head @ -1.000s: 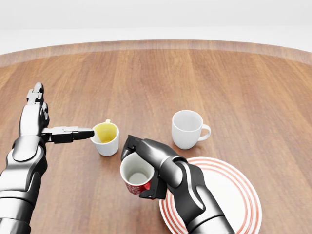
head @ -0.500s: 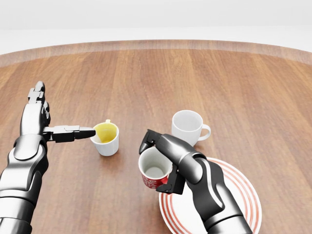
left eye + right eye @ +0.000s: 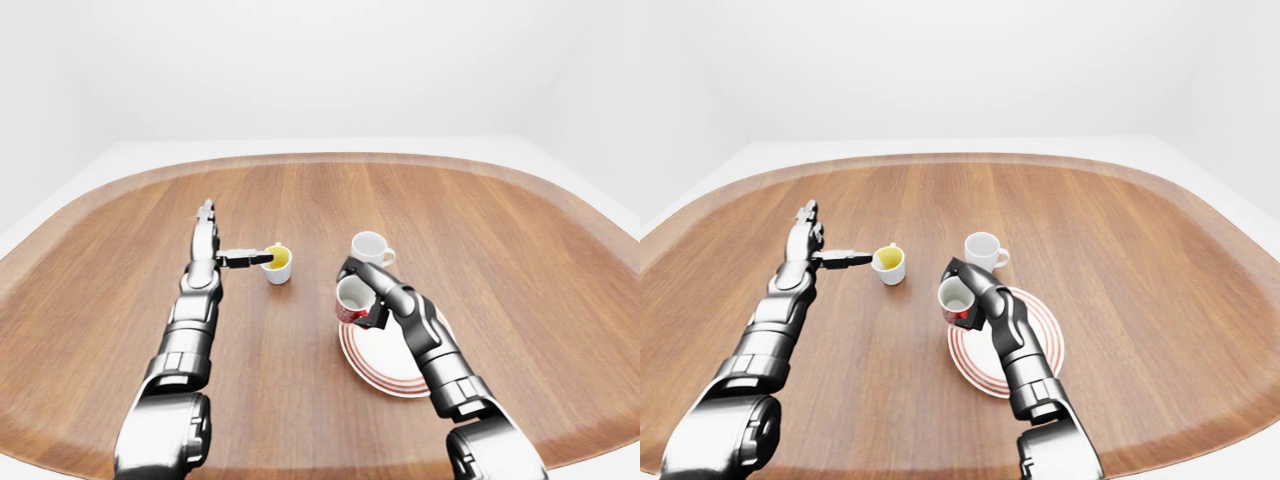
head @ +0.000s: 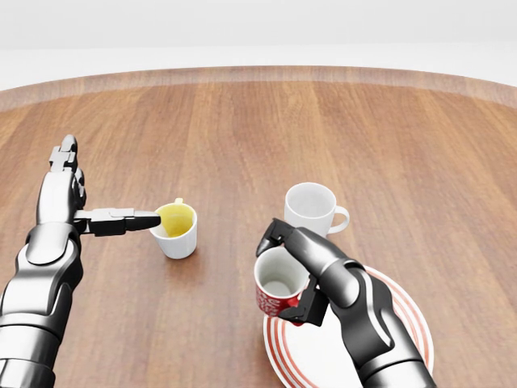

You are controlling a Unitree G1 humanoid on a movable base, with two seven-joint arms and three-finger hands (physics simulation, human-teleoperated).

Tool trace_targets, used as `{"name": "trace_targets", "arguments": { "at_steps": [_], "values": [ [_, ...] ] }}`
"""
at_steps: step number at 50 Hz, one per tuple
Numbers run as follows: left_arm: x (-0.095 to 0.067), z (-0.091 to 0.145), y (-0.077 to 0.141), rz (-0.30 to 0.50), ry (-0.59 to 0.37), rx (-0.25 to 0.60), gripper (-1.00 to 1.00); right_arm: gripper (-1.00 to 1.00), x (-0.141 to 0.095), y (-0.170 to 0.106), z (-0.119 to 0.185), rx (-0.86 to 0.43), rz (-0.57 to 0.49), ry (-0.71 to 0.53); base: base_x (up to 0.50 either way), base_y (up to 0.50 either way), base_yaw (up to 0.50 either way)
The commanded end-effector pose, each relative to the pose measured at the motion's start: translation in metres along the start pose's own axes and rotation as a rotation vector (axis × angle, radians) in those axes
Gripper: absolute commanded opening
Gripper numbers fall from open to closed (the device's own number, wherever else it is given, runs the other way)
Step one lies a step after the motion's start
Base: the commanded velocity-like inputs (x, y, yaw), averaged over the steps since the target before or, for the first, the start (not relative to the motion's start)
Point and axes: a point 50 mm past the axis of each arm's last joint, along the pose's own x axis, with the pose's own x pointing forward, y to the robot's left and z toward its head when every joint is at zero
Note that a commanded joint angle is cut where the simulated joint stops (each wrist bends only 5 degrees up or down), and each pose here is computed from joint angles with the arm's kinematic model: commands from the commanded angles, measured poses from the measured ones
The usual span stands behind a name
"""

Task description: Pick up the red mug and put it on the plate

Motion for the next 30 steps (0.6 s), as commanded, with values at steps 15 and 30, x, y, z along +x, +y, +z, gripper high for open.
{"name": "trace_targets", "arguments": {
  "at_steps": [15, 30],
  "values": [
    [0.000, 0.000, -0.001, -0.001, 0.000, 0.001, 1.00, -1.00, -0.007, -0.009, -0.036, 0.041, -0.044, 0.104, 0.00, 0.00, 0.00],
    [-0.001, 0.001, -0.002, -0.002, -0.002, 0.004, 1.00, -1.00, -0.010, -0.011, -0.044, 0.023, -0.062, 0.133, 0.00, 0.00, 0.00]
  ]
}}
